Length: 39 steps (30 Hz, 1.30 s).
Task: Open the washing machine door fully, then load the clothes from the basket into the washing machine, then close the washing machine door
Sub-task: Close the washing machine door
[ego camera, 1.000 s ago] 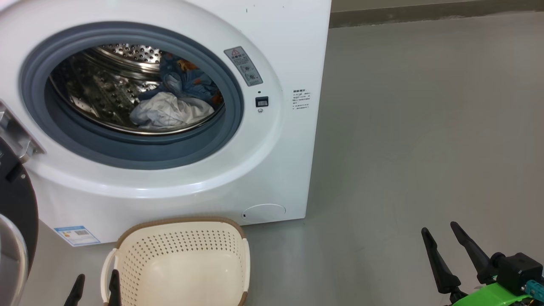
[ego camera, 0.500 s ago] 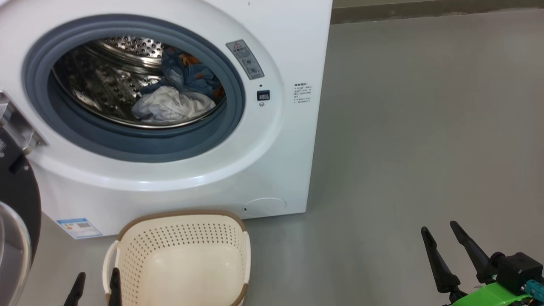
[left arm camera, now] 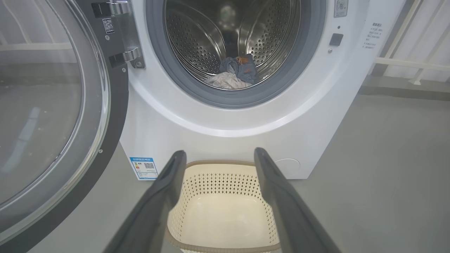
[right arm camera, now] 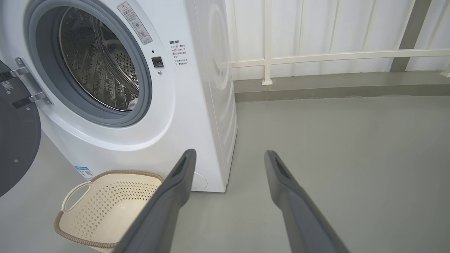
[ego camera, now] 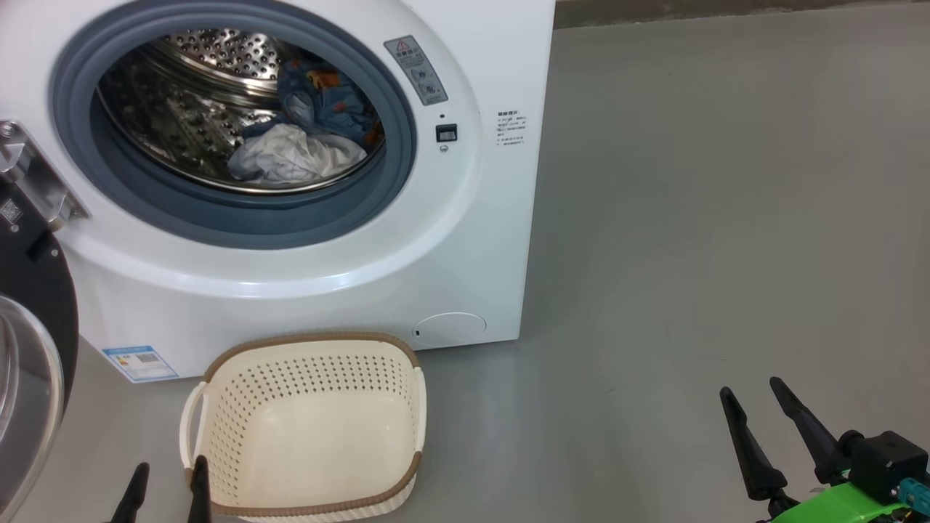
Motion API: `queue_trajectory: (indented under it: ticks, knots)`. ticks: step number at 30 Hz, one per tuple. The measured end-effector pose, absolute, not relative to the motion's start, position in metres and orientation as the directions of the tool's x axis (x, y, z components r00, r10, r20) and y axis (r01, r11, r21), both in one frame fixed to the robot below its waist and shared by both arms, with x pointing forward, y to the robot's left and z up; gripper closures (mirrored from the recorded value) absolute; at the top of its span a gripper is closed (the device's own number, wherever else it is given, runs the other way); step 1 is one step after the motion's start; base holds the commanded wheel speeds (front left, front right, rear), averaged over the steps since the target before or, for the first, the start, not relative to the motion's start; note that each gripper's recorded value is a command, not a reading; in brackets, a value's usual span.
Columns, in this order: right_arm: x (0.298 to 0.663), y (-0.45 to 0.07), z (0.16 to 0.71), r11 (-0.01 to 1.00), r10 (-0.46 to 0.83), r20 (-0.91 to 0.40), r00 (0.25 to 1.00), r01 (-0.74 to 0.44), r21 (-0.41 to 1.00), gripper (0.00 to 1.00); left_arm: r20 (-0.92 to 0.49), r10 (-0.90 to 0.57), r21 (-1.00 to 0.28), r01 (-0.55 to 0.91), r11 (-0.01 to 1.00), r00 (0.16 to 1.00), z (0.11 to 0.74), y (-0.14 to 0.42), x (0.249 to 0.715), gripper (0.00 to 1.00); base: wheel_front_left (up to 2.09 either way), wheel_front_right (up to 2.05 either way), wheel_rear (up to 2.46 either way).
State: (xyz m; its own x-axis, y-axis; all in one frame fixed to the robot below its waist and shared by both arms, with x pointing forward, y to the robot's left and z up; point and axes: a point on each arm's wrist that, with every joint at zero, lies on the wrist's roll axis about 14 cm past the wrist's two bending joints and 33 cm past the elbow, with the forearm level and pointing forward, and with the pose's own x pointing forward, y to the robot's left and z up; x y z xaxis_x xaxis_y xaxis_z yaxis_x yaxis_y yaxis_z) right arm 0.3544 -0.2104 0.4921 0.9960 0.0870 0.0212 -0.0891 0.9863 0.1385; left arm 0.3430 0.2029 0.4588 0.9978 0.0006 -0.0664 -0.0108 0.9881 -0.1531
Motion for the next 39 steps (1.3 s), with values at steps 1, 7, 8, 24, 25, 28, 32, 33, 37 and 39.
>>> queue_trajectory:
  ticks: [1, 7, 8, 24, 25, 28, 32, 33, 37, 39]
  knots:
    - [0.354, -0.210, 0.492, 0.986, 0.087, 0.021, 0.996, -0.089, 0.138, 0.00, -0.066, 0.000, -0.153, -0.010, 0.988, 0.998, 0.459, 0.203, 0.343, 0.00, 0.00, 0.00, 0.00]
    - [0.355, -0.209, 0.492, 0.986, 0.092, 0.021, 0.996, -0.094, 0.139, 0.00, -0.066, 0.000, -0.160, -0.010, 0.987, 0.998, 0.459, 0.202, 0.342, 0.00, 0.00, 0.00, 0.00]
    - [0.356, -0.208, 0.492, 0.986, 0.094, 0.020, 0.995, -0.096, 0.139, 0.00, -0.067, 0.002, -0.160, -0.012, 0.987, 0.998, 0.459, 0.203, 0.342, 0.00, 0.00, 0.00, 0.00]
    - [0.382, -0.151, 0.487, 0.953, 0.264, 0.012, 0.965, -0.262, 0.149, 0.00, -0.063, 0.149, -0.176, -0.158, 0.972, 0.987, 0.461, 0.241, 0.319, 0.00, 0.00, 0.00, 0.00]
    - [0.385, -0.146, 0.488, 0.949, 0.280, 0.017, 0.960, -0.279, 0.148, 0.00, -0.062, 0.164, -0.180, -0.173, 0.968, 0.985, 0.461, 0.245, 0.316, 0.00, 0.00, 0.00, 0.00]
    - [0.395, -0.129, 0.491, 0.933, 0.328, 0.028, 0.944, -0.328, 0.146, 0.00, -0.061, 0.208, -0.186, -0.215, 0.959, 0.976, 0.461, 0.256, 0.309, 0.00, 0.00, 0.00, 0.00]
    - [0.405, -0.108, 0.491, 0.910, 0.392, 0.028, 0.919, -0.392, 0.136, 0.00, -0.063, 0.266, -0.193, -0.274, 0.942, 0.962, 0.461, 0.271, 0.296, 0.00, 0.00, 0.00, 0.00]
    - [0.407, -0.102, 0.491, 0.903, 0.408, 0.028, 0.913, -0.408, 0.136, 0.00, -0.064, 0.282, -0.193, -0.289, 0.938, 0.957, 0.462, 0.275, 0.292, 0.00, 0.00, 0.00, 0.00]
    - [0.416, -0.079, 0.494, 0.873, 0.468, 0.038, 0.883, -0.469, 0.133, 0.00, -0.062, 0.339, -0.192, -0.345, 0.919, 0.939, 0.463, 0.290, 0.278, 0.00, 0.00, 0.00, 0.00]
    - [0.419, -0.067, 0.494, 0.857, 0.498, 0.041, 0.866, -0.498, 0.132, 0.00, -0.064, 0.367, -0.192, -0.372, 0.908, 0.928, 0.463, 0.296, 0.270, 0.00, 0.00, 0.00, 0.00]
